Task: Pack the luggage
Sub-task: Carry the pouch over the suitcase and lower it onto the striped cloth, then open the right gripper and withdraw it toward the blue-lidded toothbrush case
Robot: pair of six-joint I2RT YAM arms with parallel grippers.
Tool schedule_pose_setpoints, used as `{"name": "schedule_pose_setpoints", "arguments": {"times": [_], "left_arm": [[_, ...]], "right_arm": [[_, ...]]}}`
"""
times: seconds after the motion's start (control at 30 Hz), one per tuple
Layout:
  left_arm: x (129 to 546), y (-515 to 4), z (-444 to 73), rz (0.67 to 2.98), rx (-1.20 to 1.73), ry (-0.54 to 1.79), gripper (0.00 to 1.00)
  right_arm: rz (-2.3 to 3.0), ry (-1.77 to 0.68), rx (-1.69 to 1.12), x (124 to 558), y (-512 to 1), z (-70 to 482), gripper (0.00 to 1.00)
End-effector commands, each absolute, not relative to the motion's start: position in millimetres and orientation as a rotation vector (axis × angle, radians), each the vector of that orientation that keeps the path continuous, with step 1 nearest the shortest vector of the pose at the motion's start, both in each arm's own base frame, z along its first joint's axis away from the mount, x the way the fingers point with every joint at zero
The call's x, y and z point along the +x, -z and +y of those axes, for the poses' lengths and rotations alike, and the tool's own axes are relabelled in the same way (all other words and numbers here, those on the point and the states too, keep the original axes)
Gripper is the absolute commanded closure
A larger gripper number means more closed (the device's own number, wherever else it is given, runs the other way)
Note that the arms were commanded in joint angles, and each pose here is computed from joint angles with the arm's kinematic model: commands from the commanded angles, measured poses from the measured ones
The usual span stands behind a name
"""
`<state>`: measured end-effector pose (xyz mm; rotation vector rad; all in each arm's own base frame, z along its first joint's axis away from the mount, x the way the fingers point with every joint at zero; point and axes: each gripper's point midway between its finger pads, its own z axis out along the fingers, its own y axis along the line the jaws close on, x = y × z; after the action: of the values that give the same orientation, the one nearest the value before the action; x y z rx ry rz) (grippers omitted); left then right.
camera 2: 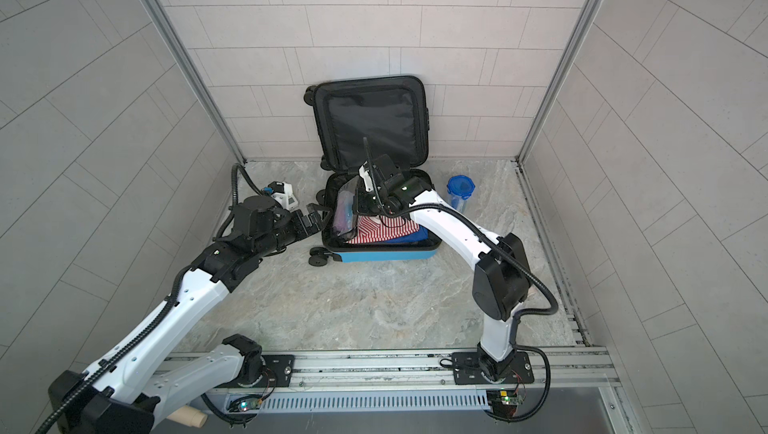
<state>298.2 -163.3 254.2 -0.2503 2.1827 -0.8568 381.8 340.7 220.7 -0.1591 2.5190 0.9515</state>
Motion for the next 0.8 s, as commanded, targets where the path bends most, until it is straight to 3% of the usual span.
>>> {"name": "schedule_pose_setpoints", "arguments": {"times": [0.0,0.33,0.77], "left_arm": [[296,-244,-159,2.210,-0.254,0.826,0.00],[308,-234,-169,2.242,-0.245,0.841,0.01],[337,-225,-212,2.299,-0.123,0.852,0.11]], "right_arm": [[2.509,-0.979,-0.173,396,-206,340,1.00],[2.653,-0.896,-0.021,411,-119,294,1.00],[2.702,-0.842,0.011,416,-107,279,1.00]]}}
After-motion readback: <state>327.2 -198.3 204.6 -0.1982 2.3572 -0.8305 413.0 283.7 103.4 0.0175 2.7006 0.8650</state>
